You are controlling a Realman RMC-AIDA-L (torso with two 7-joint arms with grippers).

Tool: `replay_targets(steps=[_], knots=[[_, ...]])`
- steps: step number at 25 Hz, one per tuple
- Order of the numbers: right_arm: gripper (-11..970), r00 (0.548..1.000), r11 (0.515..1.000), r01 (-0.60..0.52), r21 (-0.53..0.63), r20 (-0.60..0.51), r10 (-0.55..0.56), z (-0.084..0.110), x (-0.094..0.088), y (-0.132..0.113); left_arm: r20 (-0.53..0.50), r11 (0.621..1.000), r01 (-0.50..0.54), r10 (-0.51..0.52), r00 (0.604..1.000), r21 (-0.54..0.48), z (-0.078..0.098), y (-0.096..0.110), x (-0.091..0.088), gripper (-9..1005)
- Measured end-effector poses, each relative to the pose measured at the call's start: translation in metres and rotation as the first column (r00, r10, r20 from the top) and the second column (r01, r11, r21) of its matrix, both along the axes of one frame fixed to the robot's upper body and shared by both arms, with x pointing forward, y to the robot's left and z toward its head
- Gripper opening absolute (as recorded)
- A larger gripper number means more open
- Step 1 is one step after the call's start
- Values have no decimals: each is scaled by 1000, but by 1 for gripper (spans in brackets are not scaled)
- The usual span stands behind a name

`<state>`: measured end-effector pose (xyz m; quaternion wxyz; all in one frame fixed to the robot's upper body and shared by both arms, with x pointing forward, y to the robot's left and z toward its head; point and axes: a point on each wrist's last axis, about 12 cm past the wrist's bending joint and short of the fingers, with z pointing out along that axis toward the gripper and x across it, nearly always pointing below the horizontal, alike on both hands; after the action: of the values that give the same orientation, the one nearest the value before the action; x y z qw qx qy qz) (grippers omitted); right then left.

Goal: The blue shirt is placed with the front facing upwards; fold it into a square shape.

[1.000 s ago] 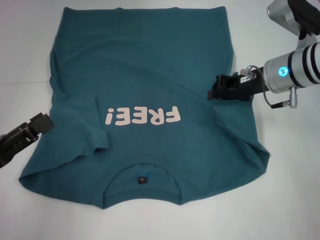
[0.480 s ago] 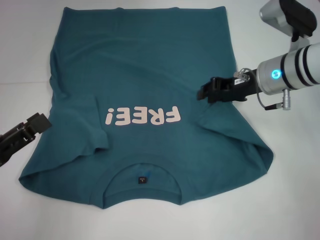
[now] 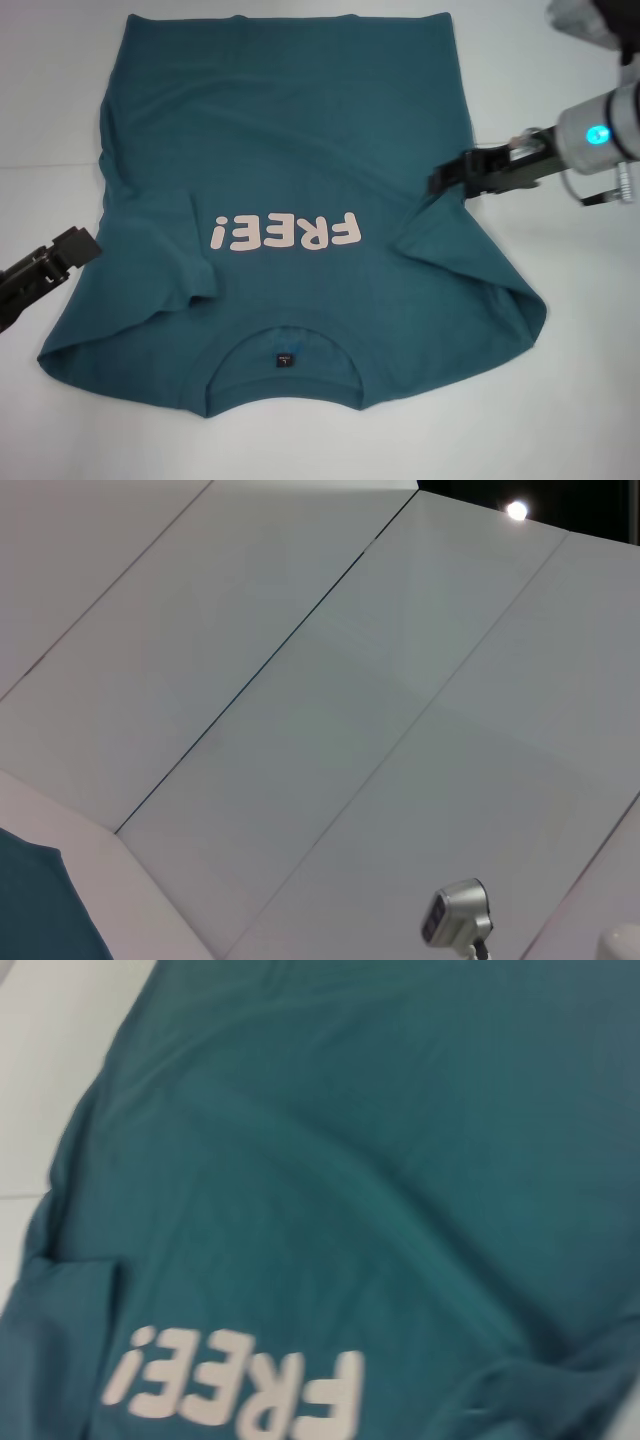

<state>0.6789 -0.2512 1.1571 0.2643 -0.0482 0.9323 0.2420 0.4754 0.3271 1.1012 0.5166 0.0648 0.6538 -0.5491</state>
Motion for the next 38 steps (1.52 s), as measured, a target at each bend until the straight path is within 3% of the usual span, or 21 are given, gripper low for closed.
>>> replay_targets(steps=[4,9,27,33,38], knots=[[627,1000,1000,14,-19,7,-14,5,-3,-21,1,1000,1,-1,1000,-1,0,0,0,766],[626,999,998,46,-33,-1,-46,-4,-6,-31,5,1000,3,-3,1000,-3,1,-1,2,765],[626,999,995,28,-97,-13,-30,-50,-15,14,13,1000,-11,11,1000,-14,2,1,0,766],[624,999,998,-29,51,-42,31,-35,-18,31,12,1000,-13,13,1000,-16,1,1,0,765],[622,996,987,-73,142,-47,80,-19,-19,27,12,1000,-14,14,1000,-18,1,0,0,765]])
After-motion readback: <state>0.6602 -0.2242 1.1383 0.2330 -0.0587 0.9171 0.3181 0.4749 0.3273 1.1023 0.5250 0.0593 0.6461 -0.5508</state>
